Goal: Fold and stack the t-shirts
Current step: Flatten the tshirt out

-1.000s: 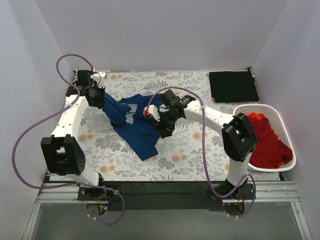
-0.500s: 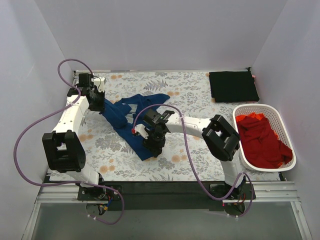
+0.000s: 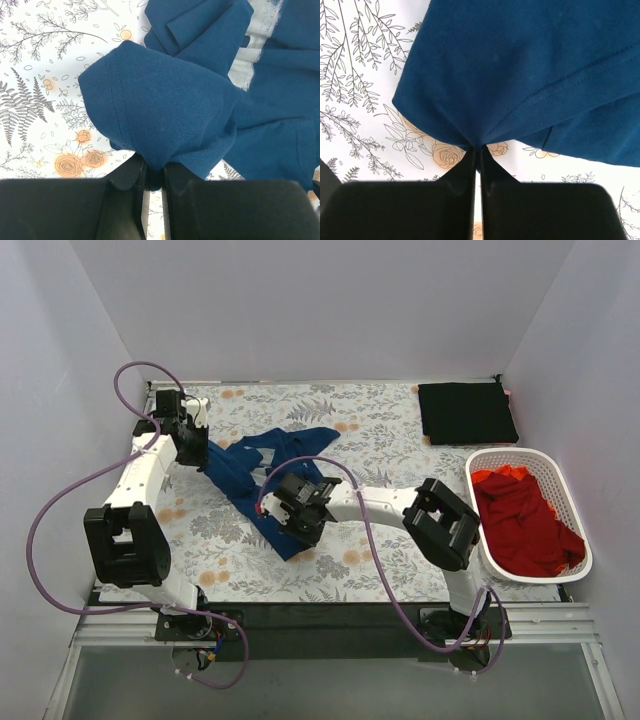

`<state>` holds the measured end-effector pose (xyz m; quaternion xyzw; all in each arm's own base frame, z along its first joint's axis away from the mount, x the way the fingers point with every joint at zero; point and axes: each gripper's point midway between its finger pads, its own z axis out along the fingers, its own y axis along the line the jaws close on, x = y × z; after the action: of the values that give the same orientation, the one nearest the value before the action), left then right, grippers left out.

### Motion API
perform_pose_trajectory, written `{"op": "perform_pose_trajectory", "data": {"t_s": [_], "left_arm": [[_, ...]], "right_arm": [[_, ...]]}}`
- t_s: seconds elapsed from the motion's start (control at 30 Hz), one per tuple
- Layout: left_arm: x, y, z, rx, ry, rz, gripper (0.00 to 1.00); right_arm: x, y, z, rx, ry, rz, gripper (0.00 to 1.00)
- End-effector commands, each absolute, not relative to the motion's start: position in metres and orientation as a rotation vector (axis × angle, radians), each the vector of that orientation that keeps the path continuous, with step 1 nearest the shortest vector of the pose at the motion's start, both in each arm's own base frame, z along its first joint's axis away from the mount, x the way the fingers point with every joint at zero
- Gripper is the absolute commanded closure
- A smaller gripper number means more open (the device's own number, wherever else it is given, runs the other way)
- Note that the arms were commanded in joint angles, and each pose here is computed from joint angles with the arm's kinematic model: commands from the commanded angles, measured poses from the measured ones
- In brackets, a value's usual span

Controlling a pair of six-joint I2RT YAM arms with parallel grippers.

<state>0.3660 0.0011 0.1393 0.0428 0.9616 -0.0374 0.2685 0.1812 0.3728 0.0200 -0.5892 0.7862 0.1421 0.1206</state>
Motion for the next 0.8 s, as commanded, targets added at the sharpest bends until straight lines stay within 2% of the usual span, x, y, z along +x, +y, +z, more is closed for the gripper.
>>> {"op": "perform_pose_trajectory", "data": {"t_s": [0.0, 0.07, 0.3, 0.33, 0.4, 0.43, 0.5, 0.63, 0.77], "left_arm": [[0.366, 0.002, 0.16, 0.117, 2.519, -0.108, 0.9], [0.362, -0.003, 0.157, 0.127, 2.529, -0.146, 0.89], [0.325, -0.047, 0.128, 0.332, 2.631, -0.511, 0.88], [0.317, -0.055, 0.124, 0.371, 2.639, -0.591, 0.83], [0.3, -0.061, 0.115, 0.475, 2.668, -0.673, 0.74], [0.29, -0.063, 0.113, 0.499, 2.684, -0.71, 0.64], [0.274, -0.06, 0.103, 0.575, 2.706, -0.728, 0.56], [0.258, -0.044, 0.1, 0.573, 2.743, -0.717, 0.54], [0.257, -0.052, 0.116, 0.615, 2.661, -0.836, 0.53]], "right_arm": [[0.187, 0.31, -0.024, -1.73, 2.435, 0.168, 0.99], [0.201, 0.275, -0.023, -1.685, 2.48, 0.14, 0.99], [0.278, 0.185, 0.065, -1.495, 2.336, 0.013, 0.99], [0.285, 0.171, 0.072, -1.476, 2.33, -0.015, 0.99], [0.289, 0.157, 0.088, -1.497, 2.266, -0.077, 0.99], [0.289, 0.152, 0.091, -1.508, 2.251, -0.093, 0.99], [0.278, 0.142, 0.089, -1.543, 2.233, -0.112, 0.99], [0.256, 0.129, 0.077, -1.599, 2.255, -0.099, 0.99], [0.247, 0.13, 0.079, -1.588, 2.267, -0.059, 0.99]]}}
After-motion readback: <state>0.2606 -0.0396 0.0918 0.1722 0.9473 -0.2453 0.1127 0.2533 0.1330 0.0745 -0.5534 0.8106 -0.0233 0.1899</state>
